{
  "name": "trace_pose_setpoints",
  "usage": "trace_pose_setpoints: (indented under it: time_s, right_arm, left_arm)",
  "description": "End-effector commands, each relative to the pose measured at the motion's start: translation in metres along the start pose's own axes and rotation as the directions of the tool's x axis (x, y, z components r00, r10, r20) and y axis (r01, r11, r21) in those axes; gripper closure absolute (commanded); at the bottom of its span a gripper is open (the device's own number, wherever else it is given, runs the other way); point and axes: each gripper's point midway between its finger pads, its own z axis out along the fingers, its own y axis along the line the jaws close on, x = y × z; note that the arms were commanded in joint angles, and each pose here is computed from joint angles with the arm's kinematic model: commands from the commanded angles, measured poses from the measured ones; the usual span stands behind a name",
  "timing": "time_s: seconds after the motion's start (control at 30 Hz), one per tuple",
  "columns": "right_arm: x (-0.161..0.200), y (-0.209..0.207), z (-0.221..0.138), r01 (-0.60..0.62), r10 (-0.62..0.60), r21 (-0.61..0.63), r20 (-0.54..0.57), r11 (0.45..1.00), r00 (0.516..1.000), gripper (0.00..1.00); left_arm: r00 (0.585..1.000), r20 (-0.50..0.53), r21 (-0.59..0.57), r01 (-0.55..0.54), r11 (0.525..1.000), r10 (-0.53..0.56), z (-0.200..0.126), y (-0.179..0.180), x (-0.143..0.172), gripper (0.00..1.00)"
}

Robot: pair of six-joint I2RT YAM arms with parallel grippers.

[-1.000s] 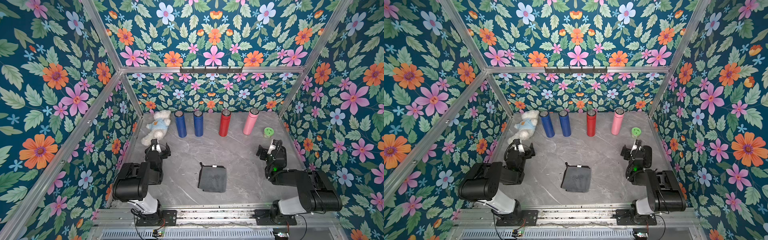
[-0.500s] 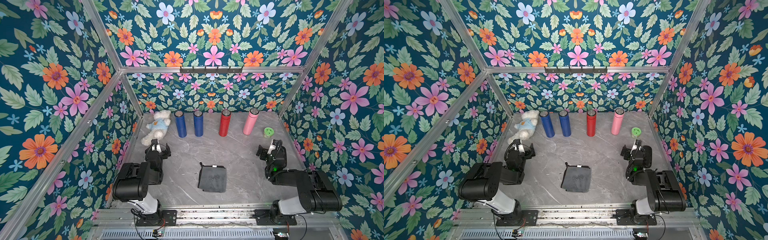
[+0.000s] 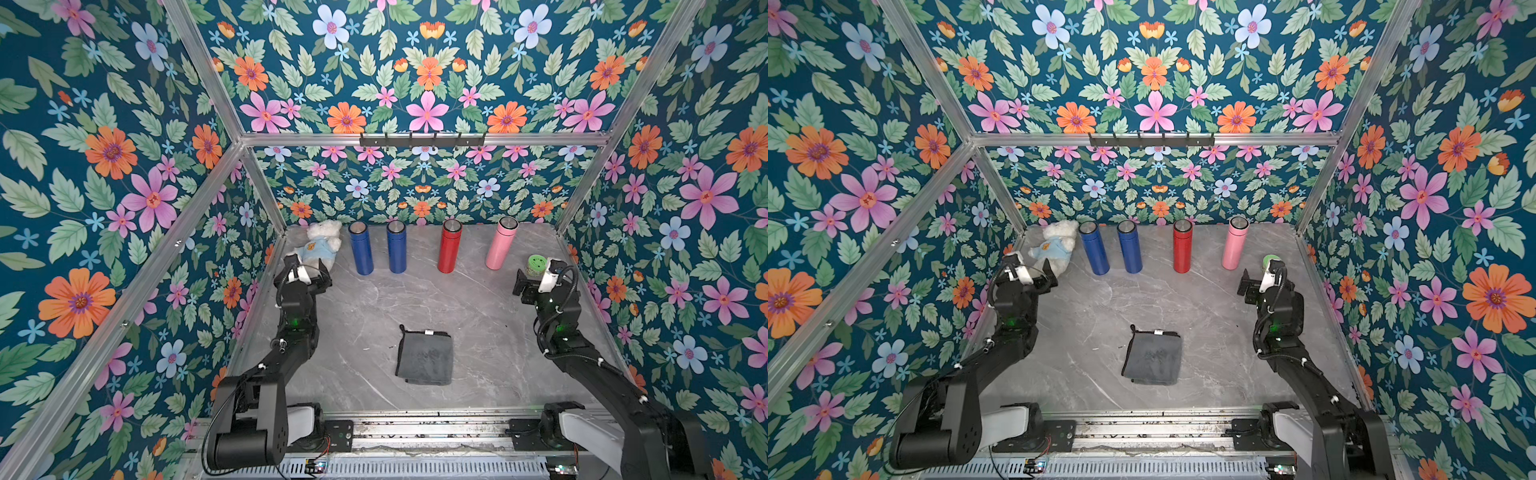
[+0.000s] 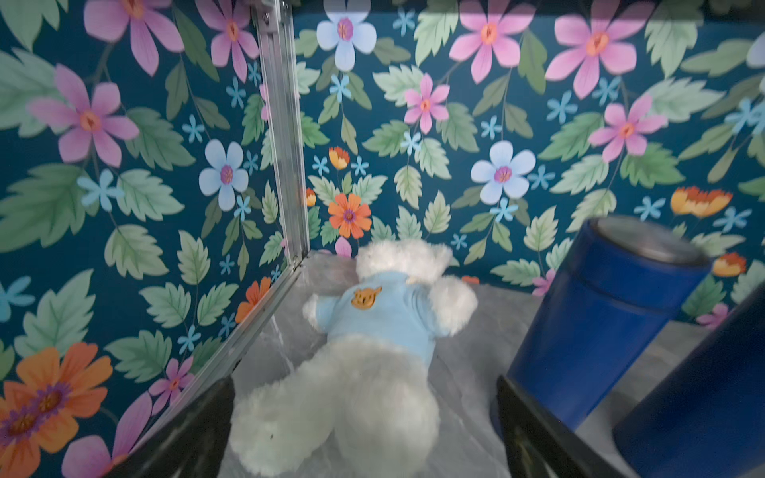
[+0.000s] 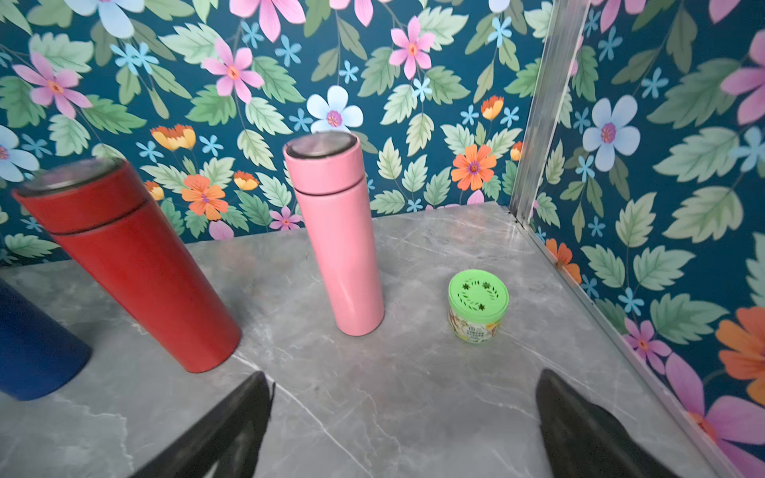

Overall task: Wipe the surface of the thermos
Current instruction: Pick up the thermos from the center of the board.

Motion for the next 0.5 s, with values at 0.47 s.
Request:
trace_pose_setpoints:
  time_s: [0.47]
  right_arm:
    - [0.046, 0.158, -0.059, 0.121, -0.263, -0.311, -0.467, 0.943, 0.844, 0.01]
  left_arm:
    - [0.910, -0.351, 0.348, -0.094, 0.933, 0.222, 0.109, -0.155, -0.036, 0.01]
